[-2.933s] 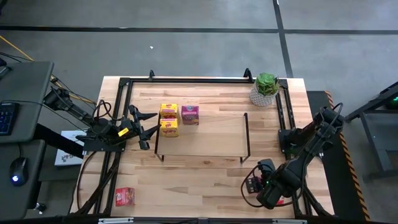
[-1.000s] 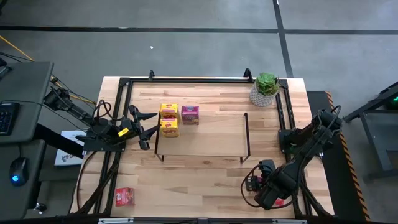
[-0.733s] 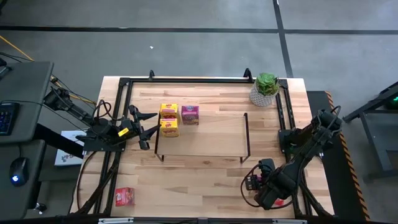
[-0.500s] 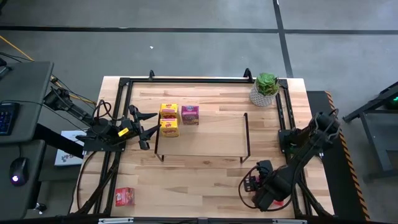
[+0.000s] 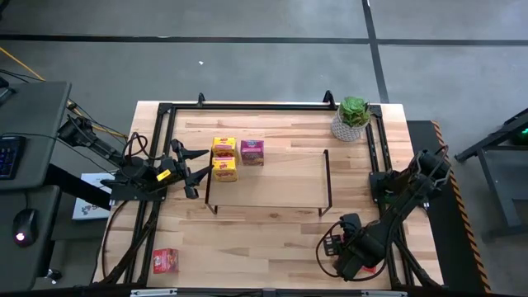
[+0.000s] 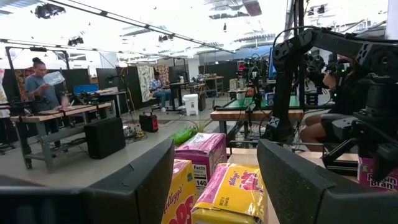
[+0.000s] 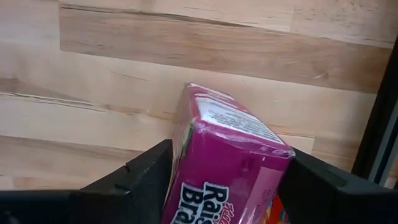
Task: Stack cereal on shelf
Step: Put the purple cereal box on the shelf
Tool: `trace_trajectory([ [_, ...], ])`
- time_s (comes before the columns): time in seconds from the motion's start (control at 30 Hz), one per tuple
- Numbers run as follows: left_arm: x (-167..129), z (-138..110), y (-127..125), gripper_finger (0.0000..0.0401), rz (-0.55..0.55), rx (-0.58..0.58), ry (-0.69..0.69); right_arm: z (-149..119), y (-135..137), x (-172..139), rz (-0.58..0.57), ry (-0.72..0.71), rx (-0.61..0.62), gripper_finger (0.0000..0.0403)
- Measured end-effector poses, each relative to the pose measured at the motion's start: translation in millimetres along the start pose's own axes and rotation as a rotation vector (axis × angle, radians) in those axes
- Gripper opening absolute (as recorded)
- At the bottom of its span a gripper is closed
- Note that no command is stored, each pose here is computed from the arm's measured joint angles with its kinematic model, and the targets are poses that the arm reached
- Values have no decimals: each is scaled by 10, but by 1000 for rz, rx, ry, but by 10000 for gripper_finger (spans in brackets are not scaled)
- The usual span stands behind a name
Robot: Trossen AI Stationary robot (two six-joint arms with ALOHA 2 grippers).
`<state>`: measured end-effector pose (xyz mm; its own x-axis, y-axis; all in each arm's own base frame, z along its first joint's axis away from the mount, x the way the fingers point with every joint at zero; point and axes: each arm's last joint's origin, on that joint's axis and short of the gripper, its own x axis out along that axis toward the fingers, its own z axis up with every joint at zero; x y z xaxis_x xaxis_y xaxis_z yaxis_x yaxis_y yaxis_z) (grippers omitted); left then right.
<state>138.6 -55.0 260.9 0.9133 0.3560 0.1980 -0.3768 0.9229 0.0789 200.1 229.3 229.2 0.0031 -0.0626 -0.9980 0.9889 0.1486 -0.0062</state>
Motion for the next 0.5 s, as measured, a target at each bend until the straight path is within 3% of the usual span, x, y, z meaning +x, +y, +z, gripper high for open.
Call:
trace_trajectory([
  [0.3, 0, 0, 0, 220, 0, 0, 0, -34, 41, -12, 51, 38, -89, 176],
  [0.4, 0, 0, 0, 220, 0, 0, 0, -32, 77, -98, 140, 80, -176, 164],
  [0.5, 0, 0, 0, 220, 0, 0, 0, -26, 164, -229, 311, 107, -281, 159],
])
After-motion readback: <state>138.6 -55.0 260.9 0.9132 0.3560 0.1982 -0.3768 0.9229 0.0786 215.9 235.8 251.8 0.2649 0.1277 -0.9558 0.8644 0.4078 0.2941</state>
